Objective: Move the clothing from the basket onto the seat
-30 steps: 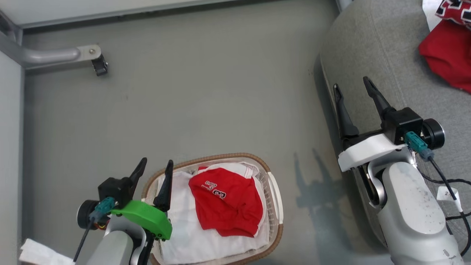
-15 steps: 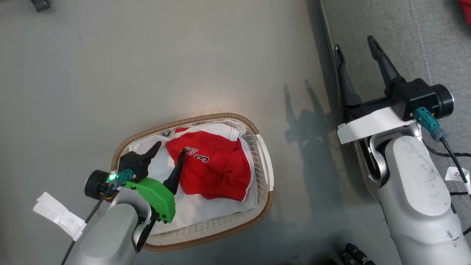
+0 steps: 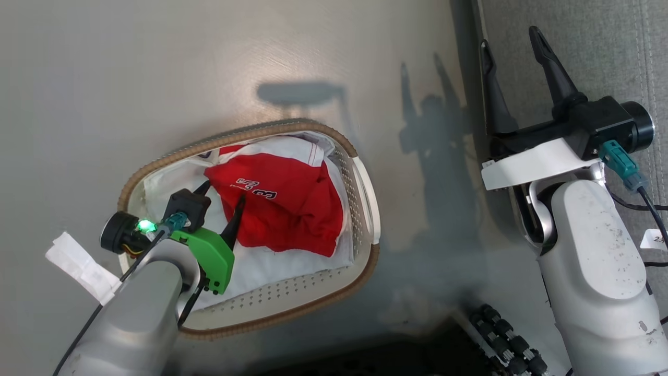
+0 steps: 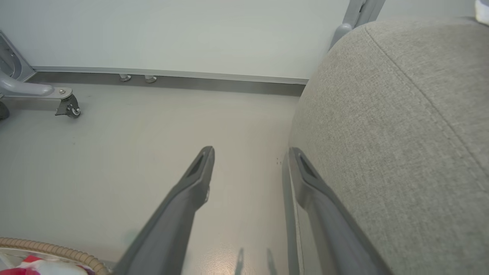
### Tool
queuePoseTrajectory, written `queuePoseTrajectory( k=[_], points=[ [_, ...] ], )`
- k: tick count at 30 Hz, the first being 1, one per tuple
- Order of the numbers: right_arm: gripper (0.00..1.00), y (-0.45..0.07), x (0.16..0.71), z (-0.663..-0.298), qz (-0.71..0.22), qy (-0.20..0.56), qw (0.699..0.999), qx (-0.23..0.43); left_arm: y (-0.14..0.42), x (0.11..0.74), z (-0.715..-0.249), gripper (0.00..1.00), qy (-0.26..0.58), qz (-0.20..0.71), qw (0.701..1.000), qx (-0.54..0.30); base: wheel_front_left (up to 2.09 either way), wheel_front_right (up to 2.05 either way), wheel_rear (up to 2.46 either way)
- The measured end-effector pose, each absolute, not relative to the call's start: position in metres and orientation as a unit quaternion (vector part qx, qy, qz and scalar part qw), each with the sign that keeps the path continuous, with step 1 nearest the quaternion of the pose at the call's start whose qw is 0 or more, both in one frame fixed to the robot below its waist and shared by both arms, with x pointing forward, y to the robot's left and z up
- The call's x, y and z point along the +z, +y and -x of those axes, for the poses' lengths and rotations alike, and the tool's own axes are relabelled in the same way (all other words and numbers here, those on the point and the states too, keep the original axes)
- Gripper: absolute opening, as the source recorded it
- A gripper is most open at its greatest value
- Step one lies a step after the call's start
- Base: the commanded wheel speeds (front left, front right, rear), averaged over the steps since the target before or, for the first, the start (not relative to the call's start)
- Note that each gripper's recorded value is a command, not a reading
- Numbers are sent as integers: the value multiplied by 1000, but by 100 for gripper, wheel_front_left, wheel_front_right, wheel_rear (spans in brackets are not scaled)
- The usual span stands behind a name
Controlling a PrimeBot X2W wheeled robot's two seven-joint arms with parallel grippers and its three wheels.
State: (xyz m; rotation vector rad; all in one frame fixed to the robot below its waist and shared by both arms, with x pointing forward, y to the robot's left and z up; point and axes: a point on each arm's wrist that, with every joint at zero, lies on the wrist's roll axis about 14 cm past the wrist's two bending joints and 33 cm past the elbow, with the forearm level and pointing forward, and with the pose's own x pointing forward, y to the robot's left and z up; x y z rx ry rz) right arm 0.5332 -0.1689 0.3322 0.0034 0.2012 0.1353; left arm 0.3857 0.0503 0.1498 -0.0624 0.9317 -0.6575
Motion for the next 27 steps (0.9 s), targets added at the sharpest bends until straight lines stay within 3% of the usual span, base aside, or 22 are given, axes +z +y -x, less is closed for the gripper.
queuePoseTrajectory(
  k=[8, 27],
  points=[
    [100, -179, 317, -529, -1, 115, 992, 55, 57, 132, -409, 100, 434, -8, 845, -311, 0, 0, 0],
    [100, -180, 299, -527, -5, 132, 990, 54, 30, 117, -395, 100, 439, -14, 823, -360, 0, 0, 0]
  ],
)
